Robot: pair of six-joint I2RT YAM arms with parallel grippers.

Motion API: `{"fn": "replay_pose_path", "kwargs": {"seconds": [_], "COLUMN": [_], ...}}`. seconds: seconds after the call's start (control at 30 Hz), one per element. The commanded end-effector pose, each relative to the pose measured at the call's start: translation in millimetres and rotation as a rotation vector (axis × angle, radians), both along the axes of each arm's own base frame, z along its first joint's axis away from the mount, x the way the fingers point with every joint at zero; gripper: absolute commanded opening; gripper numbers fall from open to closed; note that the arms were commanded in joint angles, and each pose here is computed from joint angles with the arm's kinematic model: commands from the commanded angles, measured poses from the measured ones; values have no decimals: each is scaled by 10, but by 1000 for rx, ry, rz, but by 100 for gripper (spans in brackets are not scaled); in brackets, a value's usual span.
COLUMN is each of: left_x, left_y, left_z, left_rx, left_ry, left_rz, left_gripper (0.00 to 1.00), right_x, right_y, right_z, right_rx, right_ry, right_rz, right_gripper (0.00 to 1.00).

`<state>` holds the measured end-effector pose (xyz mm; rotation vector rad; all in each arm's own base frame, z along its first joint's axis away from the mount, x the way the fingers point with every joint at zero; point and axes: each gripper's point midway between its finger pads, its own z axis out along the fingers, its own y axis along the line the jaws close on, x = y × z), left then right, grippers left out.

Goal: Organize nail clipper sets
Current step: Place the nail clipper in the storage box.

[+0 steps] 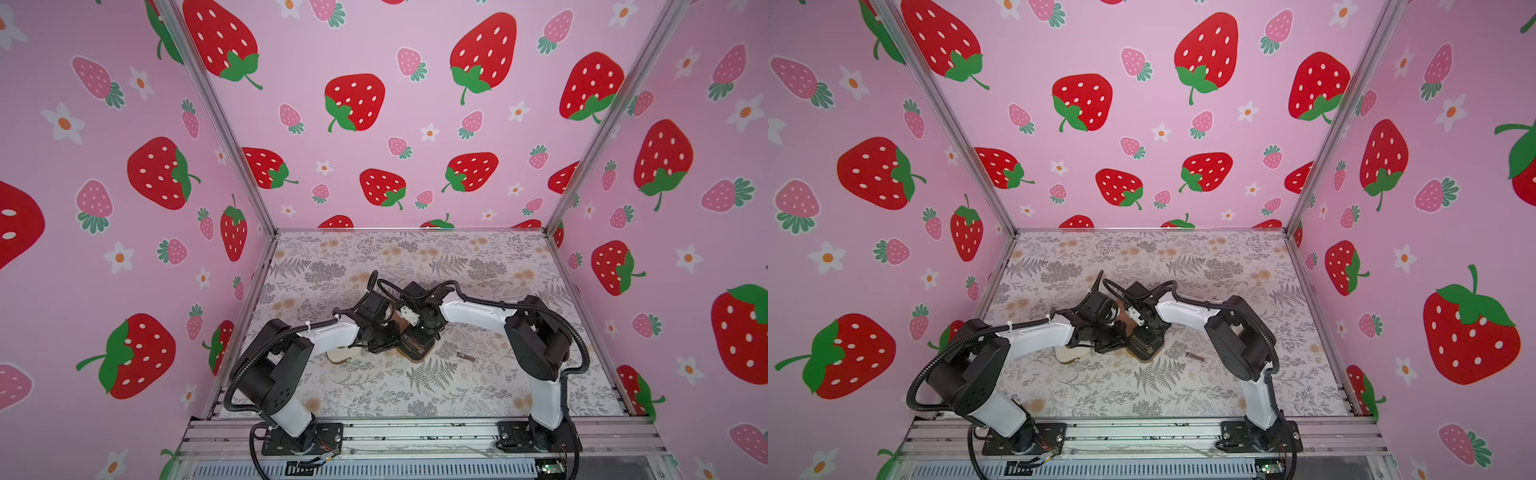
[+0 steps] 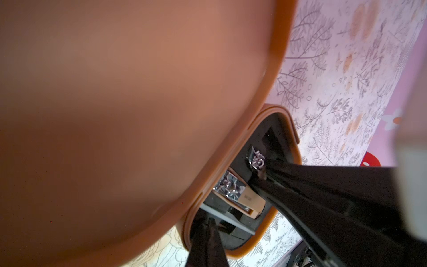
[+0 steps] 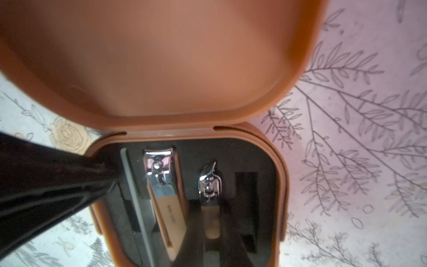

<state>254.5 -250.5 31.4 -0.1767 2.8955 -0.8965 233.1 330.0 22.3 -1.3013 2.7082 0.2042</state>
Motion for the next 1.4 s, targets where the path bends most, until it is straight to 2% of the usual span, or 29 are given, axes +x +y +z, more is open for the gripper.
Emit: {"fn": "replay_pose_path", "kwargs": {"seconds": [0.0, 0.33, 0.83, 1.03, 1.37], "left_x": [-149, -150, -129, -130, -132], "left_y": [102, 104, 89, 87, 94], "left_z": [-164, -148, -145, -152, -155], "left_rx": [58, 60, 58, 59, 61], "left_ry": [67, 63, 64, 67, 65], "left_rz": [3, -1, -3, -4, -3], "left_gripper": [0, 0, 0, 0, 0], "right_x": [-31, 38, 64, 102, 174], "right_y": [-234, -74, -39, 106, 344], "right_z": [-306, 92, 578, 536, 350], "right_rx": [-112, -20, 75, 138, 202], "right_ry": [12, -24, -85, -48, 9], "right_rz": [-32, -19, -9, -14, -16], "right_gripper": [15, 24, 25, 17, 13]}}
